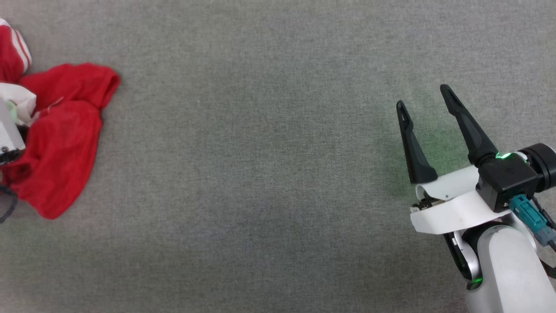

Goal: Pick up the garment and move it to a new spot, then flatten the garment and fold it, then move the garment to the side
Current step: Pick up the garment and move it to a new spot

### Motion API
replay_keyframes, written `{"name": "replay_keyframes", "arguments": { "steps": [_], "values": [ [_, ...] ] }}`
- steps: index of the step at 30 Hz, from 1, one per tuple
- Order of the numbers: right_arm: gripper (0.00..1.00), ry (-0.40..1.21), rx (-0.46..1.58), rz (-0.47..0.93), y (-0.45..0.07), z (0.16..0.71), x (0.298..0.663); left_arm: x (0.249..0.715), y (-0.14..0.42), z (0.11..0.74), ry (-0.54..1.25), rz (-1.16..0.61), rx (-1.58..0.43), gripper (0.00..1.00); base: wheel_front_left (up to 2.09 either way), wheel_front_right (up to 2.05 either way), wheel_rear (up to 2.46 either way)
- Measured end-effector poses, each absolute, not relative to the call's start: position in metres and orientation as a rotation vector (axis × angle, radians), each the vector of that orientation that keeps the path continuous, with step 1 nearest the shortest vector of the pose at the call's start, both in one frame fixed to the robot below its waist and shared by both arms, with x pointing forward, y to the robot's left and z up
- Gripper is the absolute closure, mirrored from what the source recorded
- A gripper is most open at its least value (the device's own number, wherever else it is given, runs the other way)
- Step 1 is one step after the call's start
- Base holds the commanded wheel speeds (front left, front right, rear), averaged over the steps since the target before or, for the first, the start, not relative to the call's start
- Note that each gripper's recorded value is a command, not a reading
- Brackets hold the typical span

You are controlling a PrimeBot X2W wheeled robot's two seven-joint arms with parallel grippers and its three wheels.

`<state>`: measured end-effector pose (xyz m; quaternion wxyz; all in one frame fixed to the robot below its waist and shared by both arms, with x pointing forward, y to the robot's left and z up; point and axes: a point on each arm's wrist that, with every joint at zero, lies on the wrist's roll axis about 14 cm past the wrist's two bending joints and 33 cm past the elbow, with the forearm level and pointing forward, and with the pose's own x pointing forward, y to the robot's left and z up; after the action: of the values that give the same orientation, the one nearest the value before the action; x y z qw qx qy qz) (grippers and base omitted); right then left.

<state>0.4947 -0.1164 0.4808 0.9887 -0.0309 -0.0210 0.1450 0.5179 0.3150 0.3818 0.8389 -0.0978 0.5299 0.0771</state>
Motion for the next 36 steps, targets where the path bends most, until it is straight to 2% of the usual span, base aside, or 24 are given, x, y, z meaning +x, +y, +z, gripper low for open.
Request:
{"name": "replay_keyframes", "arguments": {
  "steps": [7,20,27,36],
  "values": [
    [0.00,-0.052,-0.058,0.292,-0.115,0.491,0.485,0.526,0.319,0.421,0.982,0.148,-0.187,1.00,0.00,0.00,0.00],
    [0.00,-0.087,-0.051,0.309,-0.106,0.518,0.456,0.545,0.335,0.592,0.429,0.097,-0.014,1.00,0.00,0.00,0.00],
    [0.00,-0.133,-0.051,0.328,-0.097,0.540,0.443,0.531,0.330,0.692,0.120,0.083,0.111,1.00,0.00,0.00,0.00],
    [0.00,-0.184,-0.050,0.306,-0.102,0.562,0.424,0.503,0.309,0.777,-0.127,0.045,0.200,1.00,0.00,0.00,0.00]
  ]
}}
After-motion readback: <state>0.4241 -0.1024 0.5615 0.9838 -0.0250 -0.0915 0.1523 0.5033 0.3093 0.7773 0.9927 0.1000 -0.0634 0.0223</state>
